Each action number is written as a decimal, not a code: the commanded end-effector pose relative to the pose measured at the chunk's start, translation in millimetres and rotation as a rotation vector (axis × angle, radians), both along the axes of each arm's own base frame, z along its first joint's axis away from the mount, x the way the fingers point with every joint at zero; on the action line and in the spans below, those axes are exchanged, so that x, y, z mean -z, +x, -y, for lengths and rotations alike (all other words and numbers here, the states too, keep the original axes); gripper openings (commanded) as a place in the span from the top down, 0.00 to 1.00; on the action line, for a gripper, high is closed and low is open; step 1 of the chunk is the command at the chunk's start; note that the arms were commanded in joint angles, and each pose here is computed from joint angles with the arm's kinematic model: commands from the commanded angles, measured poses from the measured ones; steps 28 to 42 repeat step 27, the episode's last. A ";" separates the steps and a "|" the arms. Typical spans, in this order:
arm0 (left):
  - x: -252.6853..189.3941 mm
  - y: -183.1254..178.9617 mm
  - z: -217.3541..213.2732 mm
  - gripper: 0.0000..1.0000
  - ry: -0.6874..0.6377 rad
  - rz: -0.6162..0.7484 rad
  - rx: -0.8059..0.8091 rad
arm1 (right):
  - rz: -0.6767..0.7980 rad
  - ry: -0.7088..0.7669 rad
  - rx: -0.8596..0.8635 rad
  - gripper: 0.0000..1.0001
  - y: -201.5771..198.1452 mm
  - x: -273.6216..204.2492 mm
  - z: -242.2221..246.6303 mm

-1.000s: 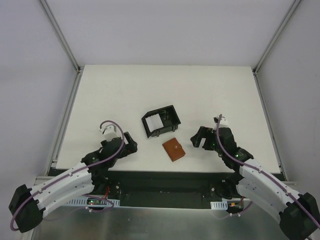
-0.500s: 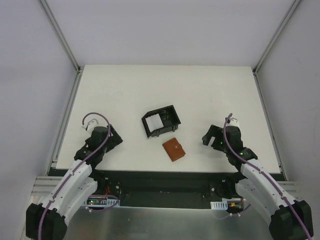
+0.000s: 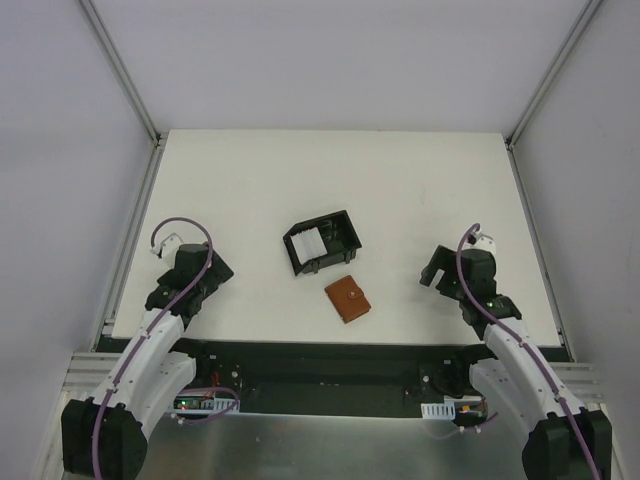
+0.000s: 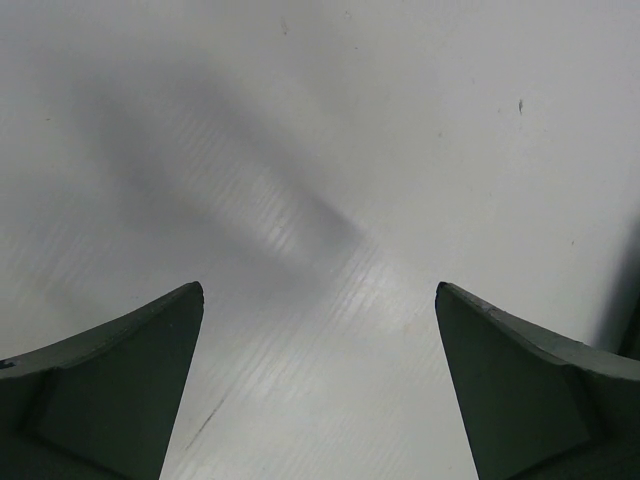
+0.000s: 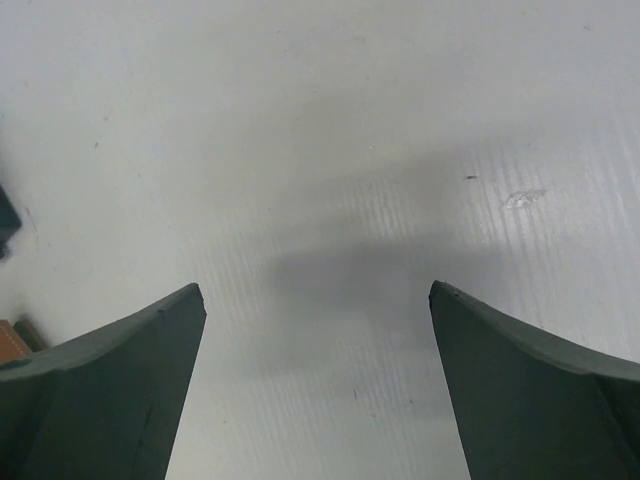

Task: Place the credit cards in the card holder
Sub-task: Reset both arms

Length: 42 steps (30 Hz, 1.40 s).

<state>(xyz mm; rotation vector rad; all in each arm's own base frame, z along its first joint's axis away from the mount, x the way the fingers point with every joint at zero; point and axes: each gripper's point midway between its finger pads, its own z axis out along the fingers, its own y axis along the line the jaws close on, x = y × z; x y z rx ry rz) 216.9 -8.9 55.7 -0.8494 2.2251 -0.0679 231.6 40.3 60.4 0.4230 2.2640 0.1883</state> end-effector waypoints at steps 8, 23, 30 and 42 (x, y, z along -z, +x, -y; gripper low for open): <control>-40.2 31.3 -39.3 0.01 0.287 0.049 -0.001 | 0.124 -0.239 -0.093 0.04 35.6 -41.1 24.3; -50.0 60.7 -31.4 0.01 0.299 0.176 0.058 | 0.197 -0.308 0.035 0.04 79.5 -18.6 60.3; -60.4 67.7 -25.3 0.01 0.298 0.272 0.101 | 0.245 -0.298 0.099 0.04 84.5 -13.2 74.3; -60.4 67.7 -25.3 0.01 0.298 0.272 0.101 | 0.245 -0.298 0.099 0.04 84.5 -13.2 74.3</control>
